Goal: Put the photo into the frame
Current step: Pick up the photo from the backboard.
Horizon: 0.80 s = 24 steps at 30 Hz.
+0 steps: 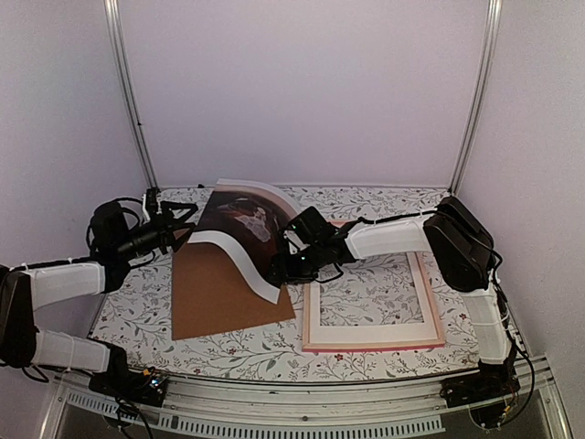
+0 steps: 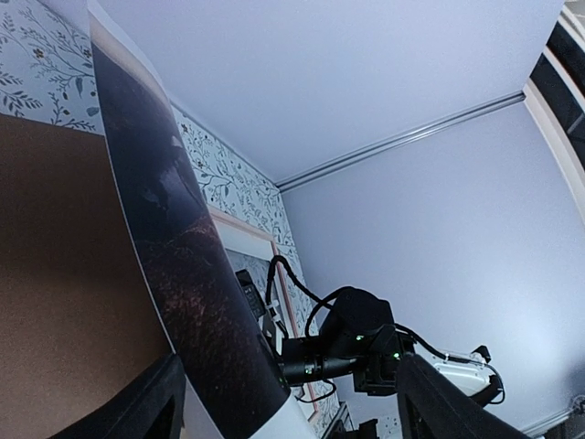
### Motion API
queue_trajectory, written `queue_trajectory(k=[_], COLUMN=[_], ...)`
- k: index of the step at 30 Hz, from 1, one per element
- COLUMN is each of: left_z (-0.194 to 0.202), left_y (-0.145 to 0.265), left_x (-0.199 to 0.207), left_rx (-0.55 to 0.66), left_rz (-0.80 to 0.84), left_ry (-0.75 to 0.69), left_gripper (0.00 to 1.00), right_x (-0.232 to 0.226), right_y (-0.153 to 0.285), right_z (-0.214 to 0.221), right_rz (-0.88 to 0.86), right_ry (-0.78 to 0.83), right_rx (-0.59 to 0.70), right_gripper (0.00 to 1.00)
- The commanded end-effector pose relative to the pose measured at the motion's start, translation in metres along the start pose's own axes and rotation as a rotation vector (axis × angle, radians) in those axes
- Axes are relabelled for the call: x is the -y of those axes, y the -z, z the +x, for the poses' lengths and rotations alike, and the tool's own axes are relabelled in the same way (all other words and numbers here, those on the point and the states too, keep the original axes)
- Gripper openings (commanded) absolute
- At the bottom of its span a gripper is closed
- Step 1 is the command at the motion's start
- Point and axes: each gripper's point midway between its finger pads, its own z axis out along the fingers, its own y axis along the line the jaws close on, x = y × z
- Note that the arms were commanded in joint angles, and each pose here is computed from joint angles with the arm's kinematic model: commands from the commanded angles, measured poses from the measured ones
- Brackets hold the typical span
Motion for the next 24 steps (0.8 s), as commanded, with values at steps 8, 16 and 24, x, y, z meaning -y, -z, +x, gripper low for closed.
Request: queue_trajectory(k=[8, 16, 24], left_z=[-0.006, -0.014, -0.023], left_y=[-0.005, -0.011, -0.020], left_x=[0.017, 0.024, 0.015], left_rx=[-0.027, -0.037, -0.060], left_rz=[0.066, 0.070, -0.032], left_ry=[0.009, -0.003, -0.064], left_gripper=[0.82, 0.83, 0.83], right_x=[0.029, 0.031, 0.032], right_y=[-0.022, -0.023, -0.022], right_z=[0.038, 0.040, 0.040], right_rz=[0.054, 0.061, 0.065], right_ry=[-0.045, -0.045, -0.040], right_rx=[-0.112, -0.117, -0.117], right_gripper=[0.65, 0.65, 0.65])
